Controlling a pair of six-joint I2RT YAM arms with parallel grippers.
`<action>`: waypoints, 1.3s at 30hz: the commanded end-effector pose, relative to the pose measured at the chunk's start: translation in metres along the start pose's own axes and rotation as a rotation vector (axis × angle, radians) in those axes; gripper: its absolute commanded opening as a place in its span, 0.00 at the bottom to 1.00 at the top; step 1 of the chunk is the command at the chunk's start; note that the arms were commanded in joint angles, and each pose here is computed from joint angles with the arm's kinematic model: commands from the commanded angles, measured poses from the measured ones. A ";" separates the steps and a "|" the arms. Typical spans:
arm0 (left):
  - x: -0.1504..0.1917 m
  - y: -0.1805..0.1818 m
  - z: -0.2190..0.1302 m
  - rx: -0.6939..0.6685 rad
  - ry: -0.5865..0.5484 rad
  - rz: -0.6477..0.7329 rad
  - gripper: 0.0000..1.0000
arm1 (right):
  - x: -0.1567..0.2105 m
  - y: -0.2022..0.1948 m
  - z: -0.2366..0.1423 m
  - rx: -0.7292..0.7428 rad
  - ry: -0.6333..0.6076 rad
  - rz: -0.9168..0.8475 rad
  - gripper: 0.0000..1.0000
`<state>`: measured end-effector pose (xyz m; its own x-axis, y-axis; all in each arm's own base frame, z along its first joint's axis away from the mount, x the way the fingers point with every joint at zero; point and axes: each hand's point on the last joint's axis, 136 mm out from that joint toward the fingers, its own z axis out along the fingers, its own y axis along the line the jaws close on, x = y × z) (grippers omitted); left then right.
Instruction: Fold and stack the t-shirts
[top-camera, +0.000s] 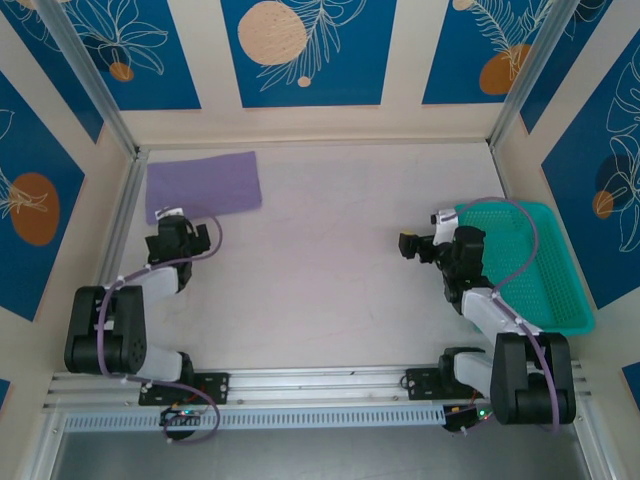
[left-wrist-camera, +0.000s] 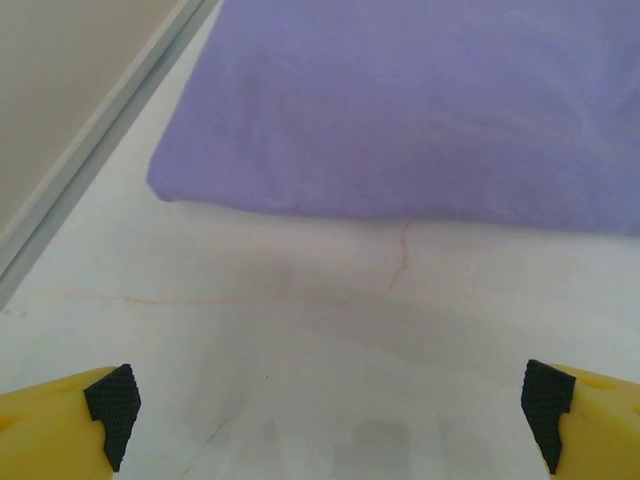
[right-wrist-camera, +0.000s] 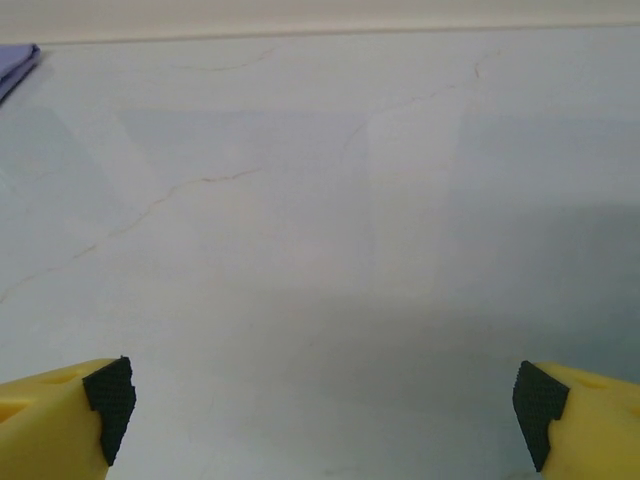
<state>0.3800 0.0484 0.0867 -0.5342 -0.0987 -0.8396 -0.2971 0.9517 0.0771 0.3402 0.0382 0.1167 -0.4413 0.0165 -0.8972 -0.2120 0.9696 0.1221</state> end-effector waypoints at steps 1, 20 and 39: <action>-0.017 -0.025 0.002 0.087 -0.083 0.034 1.00 | -0.003 0.006 -0.001 -0.051 -0.050 -0.006 0.99; -0.010 -0.067 -0.010 0.258 -0.197 0.171 1.00 | -0.003 -0.012 0.035 -0.014 -0.176 0.025 0.99; -0.002 -0.069 -0.008 0.301 -0.210 0.160 1.00 | -0.004 -0.018 0.057 0.015 -0.062 0.047 0.99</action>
<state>0.3927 -0.0169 0.0796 -0.4123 0.0937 -0.9062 0.0247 0.9955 0.0917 0.3933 0.0350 0.0935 -0.3980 0.0891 -0.9131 -0.1859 0.9668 0.1754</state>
